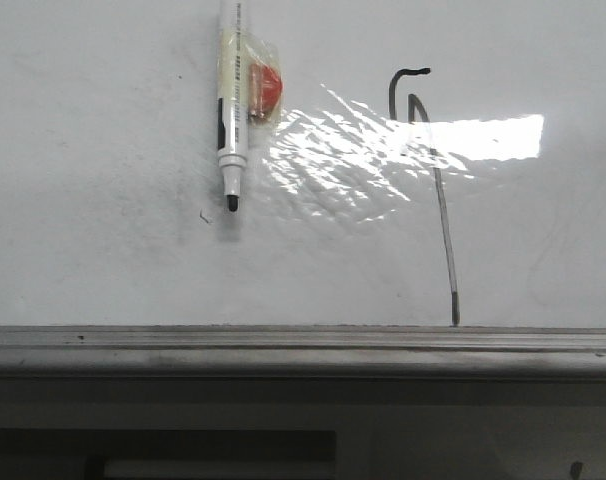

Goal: Write number 9 on whiteboard

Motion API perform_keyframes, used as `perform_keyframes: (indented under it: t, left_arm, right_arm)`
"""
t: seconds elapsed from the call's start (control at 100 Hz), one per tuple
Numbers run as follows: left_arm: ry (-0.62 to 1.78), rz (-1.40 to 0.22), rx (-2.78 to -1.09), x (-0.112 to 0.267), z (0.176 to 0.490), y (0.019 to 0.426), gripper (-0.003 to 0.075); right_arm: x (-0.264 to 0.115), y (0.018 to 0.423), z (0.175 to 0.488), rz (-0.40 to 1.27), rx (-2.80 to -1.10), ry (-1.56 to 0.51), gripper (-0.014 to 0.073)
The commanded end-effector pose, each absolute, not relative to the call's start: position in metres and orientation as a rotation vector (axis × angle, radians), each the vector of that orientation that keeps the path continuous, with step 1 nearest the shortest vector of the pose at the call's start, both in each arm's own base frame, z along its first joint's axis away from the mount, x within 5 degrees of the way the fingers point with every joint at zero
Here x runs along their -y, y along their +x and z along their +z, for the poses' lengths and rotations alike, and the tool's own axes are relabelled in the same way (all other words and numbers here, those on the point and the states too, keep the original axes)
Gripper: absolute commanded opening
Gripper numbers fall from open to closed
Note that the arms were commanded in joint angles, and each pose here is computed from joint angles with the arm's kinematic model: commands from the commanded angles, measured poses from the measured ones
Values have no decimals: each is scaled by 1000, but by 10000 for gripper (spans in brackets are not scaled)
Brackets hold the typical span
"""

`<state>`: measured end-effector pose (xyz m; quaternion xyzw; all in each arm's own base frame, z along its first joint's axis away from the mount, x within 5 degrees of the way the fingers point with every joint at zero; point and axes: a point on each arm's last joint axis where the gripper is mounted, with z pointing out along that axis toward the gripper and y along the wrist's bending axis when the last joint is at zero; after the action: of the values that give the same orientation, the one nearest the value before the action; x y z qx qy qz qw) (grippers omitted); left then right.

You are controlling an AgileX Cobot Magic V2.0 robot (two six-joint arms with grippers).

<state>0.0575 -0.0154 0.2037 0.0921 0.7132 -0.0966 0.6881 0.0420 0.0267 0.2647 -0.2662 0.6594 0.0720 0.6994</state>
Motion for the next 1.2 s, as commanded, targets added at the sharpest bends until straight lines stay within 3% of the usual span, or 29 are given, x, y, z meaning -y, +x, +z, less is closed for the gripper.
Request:
perform_keyframes:
  t: [0.0, 0.21, 1.19]
  left_arm:
    - [195, -225, -1584, 15, 199, 57, -20]
    - [191, -208, -1651, 13, 191, 53, -20]
    - [187, -204, -1653, 13, 191, 53, -20]
  right_arm:
    - [-24, 42, 280, 145, -1391, -531, -61]
    - [-24, 42, 280, 145, -1391, -531, -61]
    - [-24, 42, 278, 147, -1402, -538, -61]
